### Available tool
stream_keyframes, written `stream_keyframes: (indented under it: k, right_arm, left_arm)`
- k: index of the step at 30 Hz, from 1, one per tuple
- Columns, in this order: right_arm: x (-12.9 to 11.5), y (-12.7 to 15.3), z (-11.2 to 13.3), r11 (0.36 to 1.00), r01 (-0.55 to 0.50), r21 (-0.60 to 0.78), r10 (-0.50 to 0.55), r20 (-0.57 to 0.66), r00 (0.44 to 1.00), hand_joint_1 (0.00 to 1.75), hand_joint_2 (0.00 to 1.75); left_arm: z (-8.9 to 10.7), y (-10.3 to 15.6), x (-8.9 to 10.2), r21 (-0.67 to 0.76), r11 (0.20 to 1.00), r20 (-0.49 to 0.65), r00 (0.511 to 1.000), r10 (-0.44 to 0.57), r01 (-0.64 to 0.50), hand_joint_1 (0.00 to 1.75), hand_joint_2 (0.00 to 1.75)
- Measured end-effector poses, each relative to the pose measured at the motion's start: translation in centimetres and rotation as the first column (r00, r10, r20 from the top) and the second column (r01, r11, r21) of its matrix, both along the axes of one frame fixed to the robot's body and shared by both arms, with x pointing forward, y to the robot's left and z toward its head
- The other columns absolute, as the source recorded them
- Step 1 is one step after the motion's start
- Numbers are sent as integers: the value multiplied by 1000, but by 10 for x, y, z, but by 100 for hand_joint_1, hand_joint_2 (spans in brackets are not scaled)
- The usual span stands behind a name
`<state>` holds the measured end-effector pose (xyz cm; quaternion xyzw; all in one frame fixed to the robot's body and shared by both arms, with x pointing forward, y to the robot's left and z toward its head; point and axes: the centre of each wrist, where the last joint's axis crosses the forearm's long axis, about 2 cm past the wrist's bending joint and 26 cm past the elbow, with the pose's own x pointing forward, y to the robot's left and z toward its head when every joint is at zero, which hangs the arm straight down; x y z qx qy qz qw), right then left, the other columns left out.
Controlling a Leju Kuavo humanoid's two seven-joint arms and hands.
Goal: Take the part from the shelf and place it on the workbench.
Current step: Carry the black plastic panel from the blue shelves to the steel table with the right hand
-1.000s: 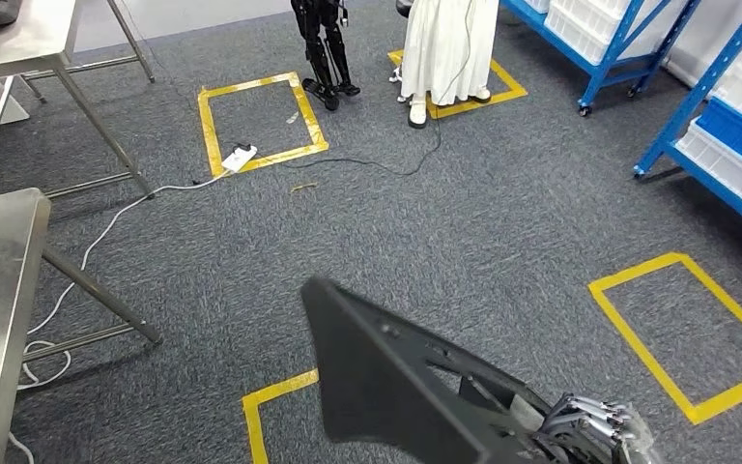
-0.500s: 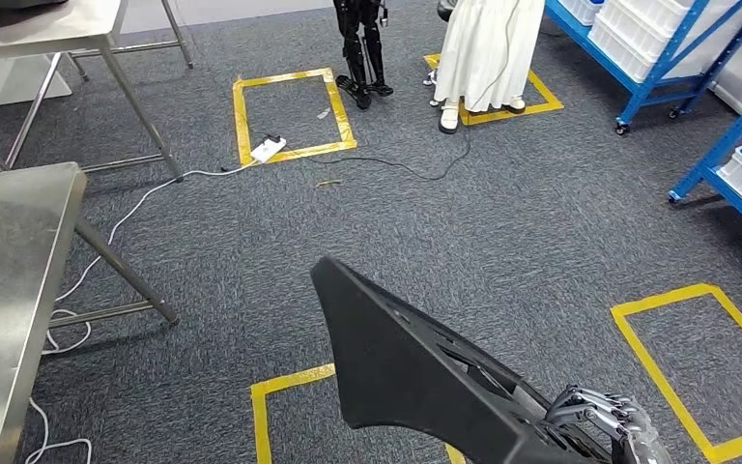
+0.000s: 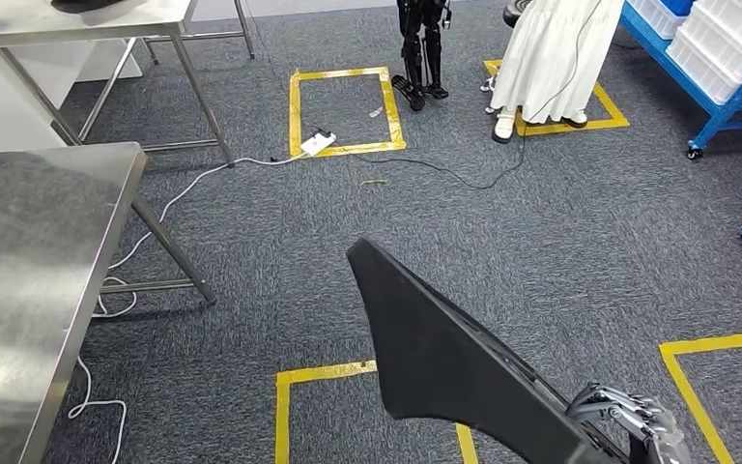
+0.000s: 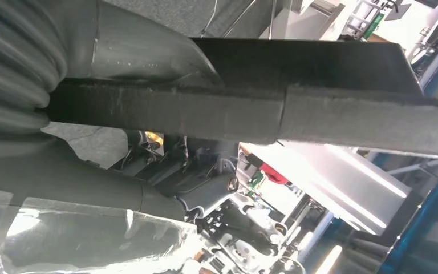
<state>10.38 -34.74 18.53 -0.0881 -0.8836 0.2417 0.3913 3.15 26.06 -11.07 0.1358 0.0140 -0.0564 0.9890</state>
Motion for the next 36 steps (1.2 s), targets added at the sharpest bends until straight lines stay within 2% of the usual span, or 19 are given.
stream_keyframes:
  k: [36]
  right_arm:
    - [3, 3, 0, 1000, 24, 9, -25, 11, 1000, 175, 175]
  left_arm:
    - [0, 1, 1, -56, 998, -19, 1000, -16, 15, 0, 175]
